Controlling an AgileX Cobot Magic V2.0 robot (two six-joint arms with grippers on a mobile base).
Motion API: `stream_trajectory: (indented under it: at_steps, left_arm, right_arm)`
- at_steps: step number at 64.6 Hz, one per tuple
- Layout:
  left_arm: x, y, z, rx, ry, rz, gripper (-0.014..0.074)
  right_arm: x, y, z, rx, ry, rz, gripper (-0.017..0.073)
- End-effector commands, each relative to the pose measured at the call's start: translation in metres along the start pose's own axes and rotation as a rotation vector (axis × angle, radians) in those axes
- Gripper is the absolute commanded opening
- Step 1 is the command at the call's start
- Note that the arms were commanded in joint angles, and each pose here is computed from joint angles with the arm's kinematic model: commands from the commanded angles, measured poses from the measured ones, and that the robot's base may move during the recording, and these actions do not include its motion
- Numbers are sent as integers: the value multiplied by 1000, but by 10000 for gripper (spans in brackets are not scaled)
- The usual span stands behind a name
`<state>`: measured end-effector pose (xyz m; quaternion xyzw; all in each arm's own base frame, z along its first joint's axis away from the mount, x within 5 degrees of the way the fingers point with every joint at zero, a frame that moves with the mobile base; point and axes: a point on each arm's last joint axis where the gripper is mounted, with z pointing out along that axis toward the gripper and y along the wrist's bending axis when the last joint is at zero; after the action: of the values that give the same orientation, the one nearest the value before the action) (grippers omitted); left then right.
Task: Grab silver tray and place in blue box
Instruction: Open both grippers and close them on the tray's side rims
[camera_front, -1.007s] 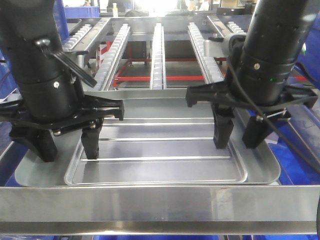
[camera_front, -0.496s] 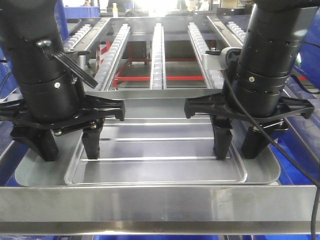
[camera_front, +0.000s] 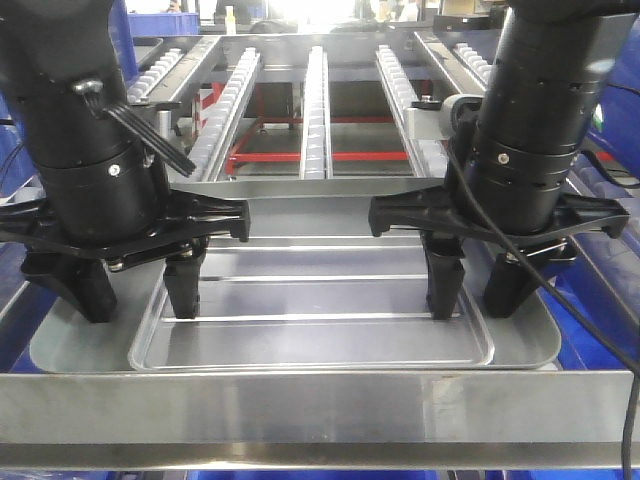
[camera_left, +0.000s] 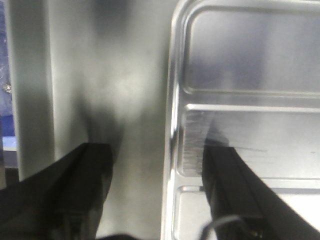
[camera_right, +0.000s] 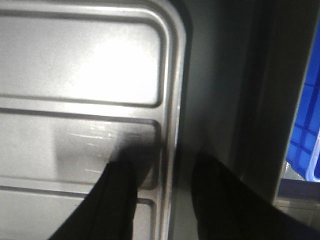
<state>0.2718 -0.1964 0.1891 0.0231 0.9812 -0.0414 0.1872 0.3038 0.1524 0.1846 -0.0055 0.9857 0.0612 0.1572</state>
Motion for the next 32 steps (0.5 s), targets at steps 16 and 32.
stream_trajectory:
  at_steps: [16,32]
  left_arm:
    - [-9,-7,-18,59,-66,-22,1]
    - [-9,-7,-18,58,-66,-20,-14]
  right_arm:
    - [-10,5,-17,-37,-79,-2,70]
    - [-10,5,-17,-38,-81,-2,49]
